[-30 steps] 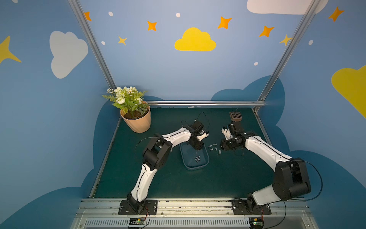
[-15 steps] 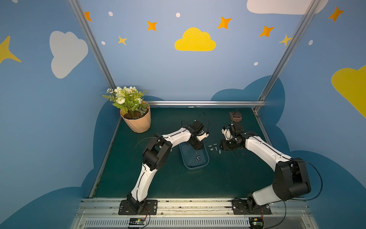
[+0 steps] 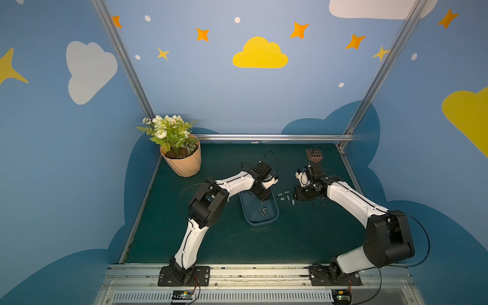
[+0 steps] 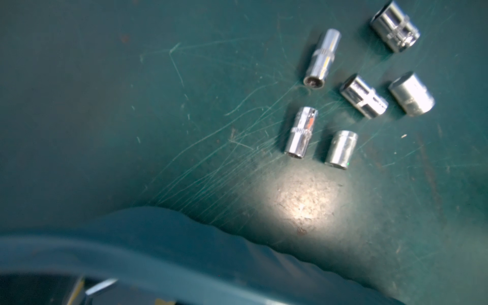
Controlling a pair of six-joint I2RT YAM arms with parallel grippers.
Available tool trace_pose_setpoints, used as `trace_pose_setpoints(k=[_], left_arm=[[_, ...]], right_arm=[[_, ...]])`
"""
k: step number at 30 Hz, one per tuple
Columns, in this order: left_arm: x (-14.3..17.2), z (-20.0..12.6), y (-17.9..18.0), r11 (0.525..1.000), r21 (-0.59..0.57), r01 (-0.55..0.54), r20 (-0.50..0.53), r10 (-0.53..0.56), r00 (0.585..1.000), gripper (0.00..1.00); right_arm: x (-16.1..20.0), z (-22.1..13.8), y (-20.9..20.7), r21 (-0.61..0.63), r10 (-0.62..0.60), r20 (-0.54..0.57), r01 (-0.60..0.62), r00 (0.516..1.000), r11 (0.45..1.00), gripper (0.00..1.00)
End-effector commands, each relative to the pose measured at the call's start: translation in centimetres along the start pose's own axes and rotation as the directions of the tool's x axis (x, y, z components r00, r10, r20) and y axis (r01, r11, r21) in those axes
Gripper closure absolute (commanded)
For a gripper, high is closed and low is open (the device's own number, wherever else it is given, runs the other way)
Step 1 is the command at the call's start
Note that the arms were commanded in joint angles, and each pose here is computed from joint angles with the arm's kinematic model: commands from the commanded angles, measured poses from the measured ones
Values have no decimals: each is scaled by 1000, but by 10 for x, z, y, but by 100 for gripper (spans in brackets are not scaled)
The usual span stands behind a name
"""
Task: Take out the socket from the storage box
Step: Pick up the socket head from the storage box.
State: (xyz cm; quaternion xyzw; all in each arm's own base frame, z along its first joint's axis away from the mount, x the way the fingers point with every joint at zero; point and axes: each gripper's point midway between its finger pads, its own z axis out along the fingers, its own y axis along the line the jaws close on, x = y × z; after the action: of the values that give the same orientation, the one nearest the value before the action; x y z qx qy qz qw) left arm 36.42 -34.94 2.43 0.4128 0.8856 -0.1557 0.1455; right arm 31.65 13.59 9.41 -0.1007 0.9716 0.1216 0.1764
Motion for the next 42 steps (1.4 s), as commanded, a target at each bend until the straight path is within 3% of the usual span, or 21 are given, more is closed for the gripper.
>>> trace_pose_setpoints(k=[1,17,30,42], left_arm=[[25,4,-4,1000,11,23,-81,-22,996,60],[41,6,-3,1000,3,23,-123,-23,992,67],[33,8,1,999,-17,31,-98,-33,995,73],[-18,-68,2,994,-97,47,140,-33,990,77]], right_arm=[[4,1,-1,-7,16,-6,-16,1000,1000,60],[4,0,-2,-7,16,-2,-16,1000,1000,60],[7,1,-3,-2,18,-5,-18,1000,1000,60],[5,1,-2,-6,20,-4,-20,1000,1000,60]])
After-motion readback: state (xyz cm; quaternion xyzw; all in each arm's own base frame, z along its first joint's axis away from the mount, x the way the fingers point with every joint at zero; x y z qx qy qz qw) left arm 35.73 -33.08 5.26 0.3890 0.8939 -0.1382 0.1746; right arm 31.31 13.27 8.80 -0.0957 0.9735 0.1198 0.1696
